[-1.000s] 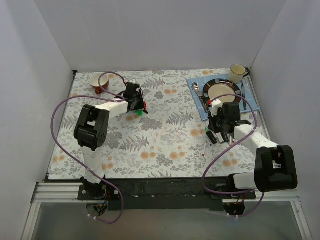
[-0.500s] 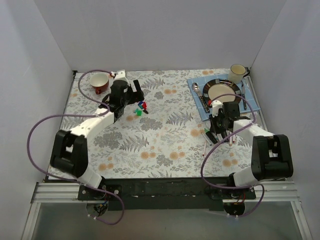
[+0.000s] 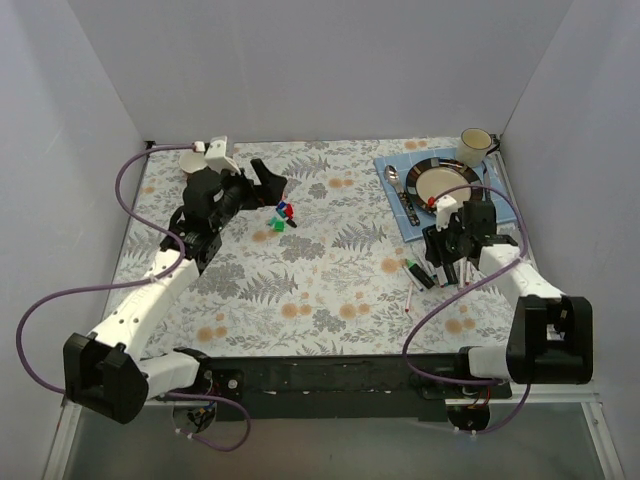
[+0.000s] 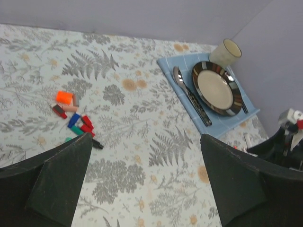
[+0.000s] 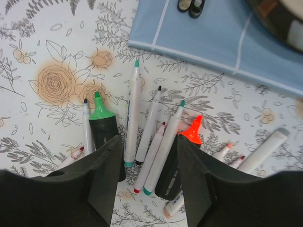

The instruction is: Open the pen caps

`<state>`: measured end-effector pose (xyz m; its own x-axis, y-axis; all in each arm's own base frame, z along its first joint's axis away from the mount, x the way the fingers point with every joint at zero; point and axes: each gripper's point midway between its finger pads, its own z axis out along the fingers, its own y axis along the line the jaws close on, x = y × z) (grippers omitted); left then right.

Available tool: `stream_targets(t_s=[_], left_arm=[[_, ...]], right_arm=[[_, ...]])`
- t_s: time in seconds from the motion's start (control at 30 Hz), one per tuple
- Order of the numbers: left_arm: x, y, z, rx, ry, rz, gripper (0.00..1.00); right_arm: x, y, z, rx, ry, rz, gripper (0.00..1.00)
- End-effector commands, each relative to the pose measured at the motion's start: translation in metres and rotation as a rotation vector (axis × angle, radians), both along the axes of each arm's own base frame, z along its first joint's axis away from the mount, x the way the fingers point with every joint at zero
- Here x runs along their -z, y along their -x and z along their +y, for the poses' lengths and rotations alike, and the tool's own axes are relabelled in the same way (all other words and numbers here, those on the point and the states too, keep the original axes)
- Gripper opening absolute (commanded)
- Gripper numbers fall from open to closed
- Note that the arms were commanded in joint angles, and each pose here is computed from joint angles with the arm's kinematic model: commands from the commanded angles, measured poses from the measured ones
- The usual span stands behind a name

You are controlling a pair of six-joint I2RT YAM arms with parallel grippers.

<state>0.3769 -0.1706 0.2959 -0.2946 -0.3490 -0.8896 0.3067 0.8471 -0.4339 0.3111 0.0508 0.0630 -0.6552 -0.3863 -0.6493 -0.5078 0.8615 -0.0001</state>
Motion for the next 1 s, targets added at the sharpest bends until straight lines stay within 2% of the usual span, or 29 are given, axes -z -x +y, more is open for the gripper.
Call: stream_targets(t_s=[0.0,0.17,0.33,0.4,0.53,0.57,0.73,0.97], left_arm=[[0.028,0.047,0.003,0.086,-0.019,0.071,0.98],[0.058,0.078,0.026,0.016,-0.031,0.117,0.98],[0.042,0.093,0.046,-0.053,-0.032,0.056,0.98],[0.035,0.097,0.047,-0.050,-0.031,0.034,0.98],[0.025,0.103,0.050,-0.050,-0.025,0.004,0.98],[0.021,0.104,0.050,-0.051,-0.022,-0.006,0.98],[0.012,0.107,0.051,-0.045,-0.018,-0.022,0.98],[-0.003,0.111,0.051,-0.038,-0.015,-0.049,0.98]], right_arm=[[-0.059,-0.015,-0.006,-0.013,-0.042,-0.193,0.59],[-0.121,-0.020,-0.022,0.109,-0.165,-0.396,0.73],[-0.187,-0.014,-0.045,0.272,-0.181,-0.590,0.79],[-0.211,-0.008,-0.051,0.352,-0.202,-0.623,0.78],[-0.243,0.002,-0.059,0.394,-0.170,-0.654,0.80],[-0.249,0.004,-0.064,0.415,-0.154,-0.667,0.85],[-0.285,0.017,-0.066,0.426,-0.144,-0.741,0.85],[-0.296,0.021,-0.064,0.404,-0.137,-0.758,0.83]])
